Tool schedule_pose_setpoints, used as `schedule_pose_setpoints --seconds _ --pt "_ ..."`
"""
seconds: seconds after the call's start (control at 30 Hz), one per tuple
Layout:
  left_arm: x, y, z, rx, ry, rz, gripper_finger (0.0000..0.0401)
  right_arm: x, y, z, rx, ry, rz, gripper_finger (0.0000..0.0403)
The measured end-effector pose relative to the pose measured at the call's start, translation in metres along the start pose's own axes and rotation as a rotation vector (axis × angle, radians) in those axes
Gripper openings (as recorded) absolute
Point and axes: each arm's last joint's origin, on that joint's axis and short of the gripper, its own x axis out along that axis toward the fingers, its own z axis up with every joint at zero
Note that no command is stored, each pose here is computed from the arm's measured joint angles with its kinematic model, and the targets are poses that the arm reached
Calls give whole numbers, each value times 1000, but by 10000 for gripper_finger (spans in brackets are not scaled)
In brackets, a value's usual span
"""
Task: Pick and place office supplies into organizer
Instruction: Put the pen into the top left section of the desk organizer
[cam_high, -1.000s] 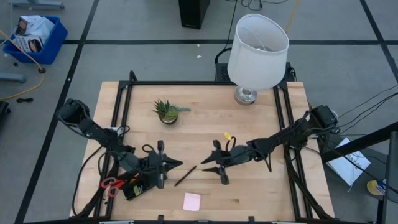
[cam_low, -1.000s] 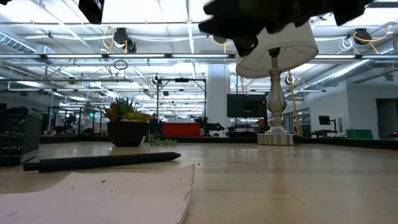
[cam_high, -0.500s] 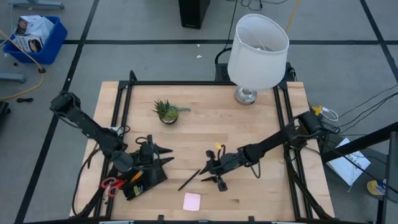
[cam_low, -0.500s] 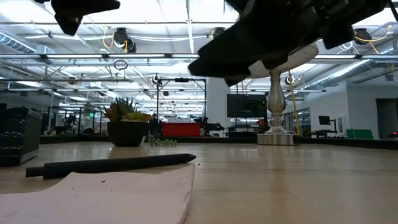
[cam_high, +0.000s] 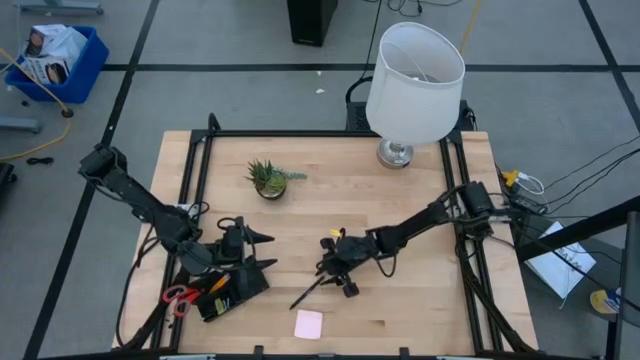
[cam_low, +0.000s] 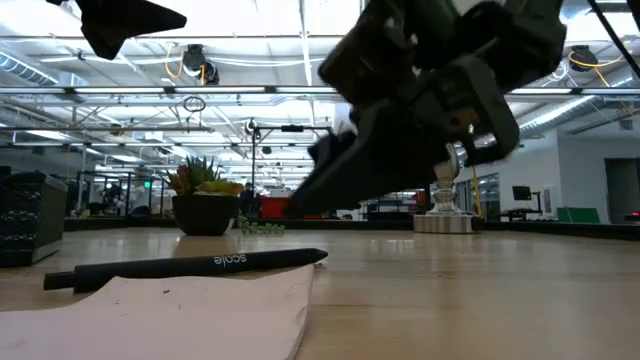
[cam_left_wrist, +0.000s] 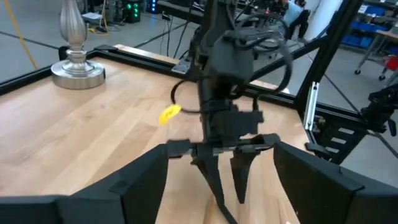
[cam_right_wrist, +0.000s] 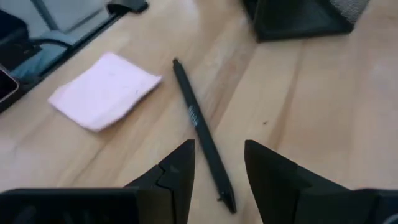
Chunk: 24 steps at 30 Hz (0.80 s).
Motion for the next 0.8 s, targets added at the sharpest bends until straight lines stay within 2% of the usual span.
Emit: schedule_pose_setpoints --seconds 0.3,0.4,0.5,0.7,0.8 --pt "0 0 0 -27 1 -1 300 24 0 -29 -30 9 44 128" --pt "0 0 0 -35 2 -2 299 29 -2 -36 1 6 44 119" --pt "0 0 0 -46 2 -3 303 29 -4 -37 32 9 39 96" --pt "0 0 0 -50 5 -8 301 27 -4 -41 45 26 35 22" --pt "0 0 0 -50 6 -9 303 27 -4 -40 62 12 31 22"
